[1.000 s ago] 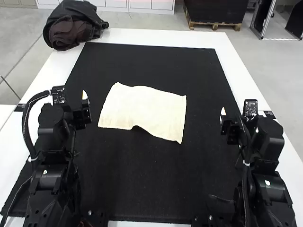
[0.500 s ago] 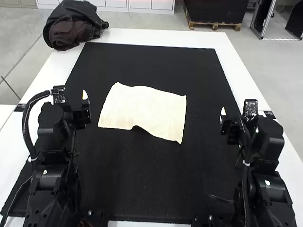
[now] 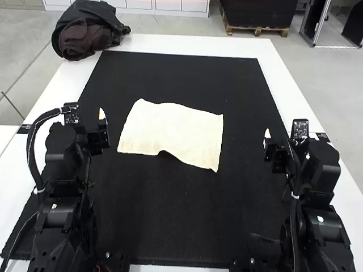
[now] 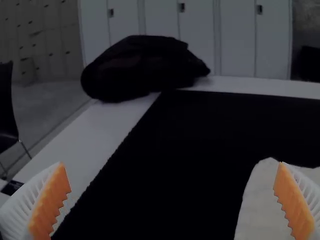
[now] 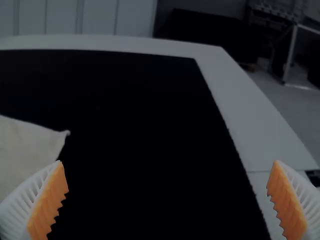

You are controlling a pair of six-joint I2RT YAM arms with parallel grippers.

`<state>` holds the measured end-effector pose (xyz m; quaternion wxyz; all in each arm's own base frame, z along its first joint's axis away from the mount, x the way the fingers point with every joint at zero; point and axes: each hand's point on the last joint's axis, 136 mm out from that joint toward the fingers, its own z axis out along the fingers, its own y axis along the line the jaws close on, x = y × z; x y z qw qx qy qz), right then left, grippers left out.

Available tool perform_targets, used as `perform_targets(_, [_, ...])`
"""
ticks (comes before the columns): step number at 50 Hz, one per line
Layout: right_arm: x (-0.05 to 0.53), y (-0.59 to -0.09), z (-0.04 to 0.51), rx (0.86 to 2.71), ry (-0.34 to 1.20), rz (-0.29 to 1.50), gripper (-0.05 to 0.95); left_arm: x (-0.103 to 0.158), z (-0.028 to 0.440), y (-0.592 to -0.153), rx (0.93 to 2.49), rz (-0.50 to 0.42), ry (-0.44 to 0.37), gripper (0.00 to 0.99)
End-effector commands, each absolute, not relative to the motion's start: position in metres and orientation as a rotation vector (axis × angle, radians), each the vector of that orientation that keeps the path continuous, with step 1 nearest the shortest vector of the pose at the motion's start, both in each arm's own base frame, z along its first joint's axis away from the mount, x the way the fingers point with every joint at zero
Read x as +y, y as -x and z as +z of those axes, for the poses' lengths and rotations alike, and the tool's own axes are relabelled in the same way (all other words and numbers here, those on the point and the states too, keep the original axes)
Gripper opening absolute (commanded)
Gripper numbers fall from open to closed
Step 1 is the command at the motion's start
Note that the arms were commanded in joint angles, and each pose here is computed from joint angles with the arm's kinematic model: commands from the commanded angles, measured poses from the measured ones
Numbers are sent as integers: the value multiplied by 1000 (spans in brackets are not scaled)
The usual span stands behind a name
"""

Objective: Fold the towel.

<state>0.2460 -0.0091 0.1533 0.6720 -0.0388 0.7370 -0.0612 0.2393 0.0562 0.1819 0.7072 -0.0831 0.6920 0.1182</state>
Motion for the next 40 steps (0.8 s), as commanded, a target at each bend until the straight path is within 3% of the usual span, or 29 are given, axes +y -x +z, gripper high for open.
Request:
perform_targets(1, [-7, -246, 150, 1665, 107, -132, 921, 54, 184, -240, 1527, 260, 166, 957])
perform_targets(16, [-7, -247, 174, 1565, 171, -210, 920, 54, 195, -239, 1483, 268, 163, 959])
perform_targets(22, [-8, -246, 194, 1477, 227, -295, 918, 56, 227, -233, 1357, 333, 125, 957])
perform_targets(28, [-8, -239, 236, 1316, 201, -312, 910, 54, 258, -224, 1242, 527, -9, 933])
perform_targets(40, [2, -216, 329, 1181, 181, -219, 900, 46, 351, -197, 1082, 515, -14, 934])
